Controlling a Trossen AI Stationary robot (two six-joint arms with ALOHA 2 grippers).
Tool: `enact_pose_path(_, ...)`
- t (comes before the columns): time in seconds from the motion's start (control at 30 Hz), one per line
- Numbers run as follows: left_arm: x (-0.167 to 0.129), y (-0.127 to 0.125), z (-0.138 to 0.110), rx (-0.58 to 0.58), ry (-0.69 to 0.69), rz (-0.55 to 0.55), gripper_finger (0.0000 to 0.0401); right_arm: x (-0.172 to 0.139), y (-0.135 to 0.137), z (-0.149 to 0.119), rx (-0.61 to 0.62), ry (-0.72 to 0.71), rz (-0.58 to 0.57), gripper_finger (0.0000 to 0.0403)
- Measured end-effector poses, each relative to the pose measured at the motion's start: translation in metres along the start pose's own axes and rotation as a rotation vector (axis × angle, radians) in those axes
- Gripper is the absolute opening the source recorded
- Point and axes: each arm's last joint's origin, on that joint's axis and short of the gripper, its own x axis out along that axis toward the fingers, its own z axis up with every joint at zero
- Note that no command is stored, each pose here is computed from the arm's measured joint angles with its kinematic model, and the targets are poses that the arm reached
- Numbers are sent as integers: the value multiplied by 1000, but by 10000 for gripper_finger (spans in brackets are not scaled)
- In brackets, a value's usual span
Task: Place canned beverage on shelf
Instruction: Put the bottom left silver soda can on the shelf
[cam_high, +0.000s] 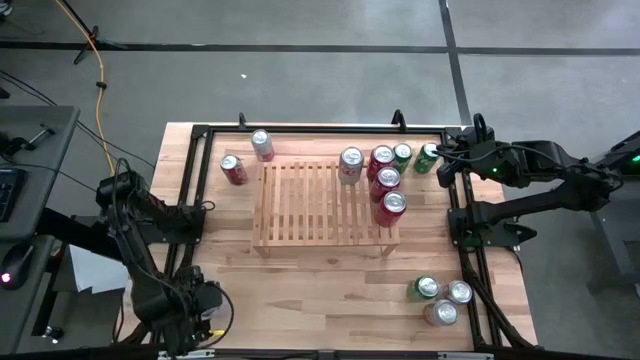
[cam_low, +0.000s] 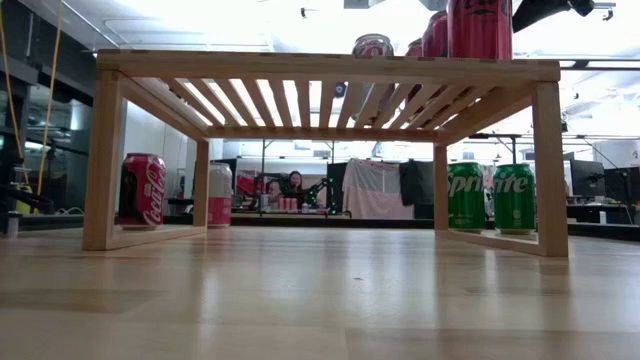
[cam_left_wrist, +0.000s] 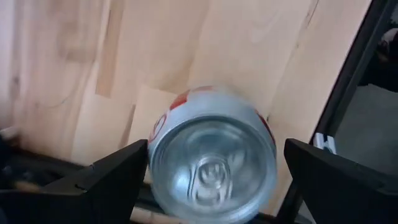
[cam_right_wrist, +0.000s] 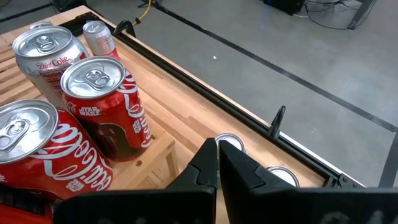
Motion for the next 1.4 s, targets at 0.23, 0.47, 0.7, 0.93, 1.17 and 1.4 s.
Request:
enact_pose_path(0.23,19,6,-1,-37,41,18,364,0,0,0,1,2,4,0)
enact_pose_path(0.47,12,11,16,-109,101,-24,279,0,1,0,-1,8,16,0)
enact_pose_path(0.7,-62,33,57,-211,-13,-280,281,-3,11,10,33,-29,254,0)
enact_pose_path(0.93,-179,97,107,-359,-464,-552,281,-14,44,59,110,-366,790,28)
enact_pose_path(1.17,-233,163,149,-161,-862,-303,281,14,93,86,79,-511,984,184)
enact_pose_path(1.4,-236,201,172,85,-908,-98,281,56,138,100,22,-335,931,355)
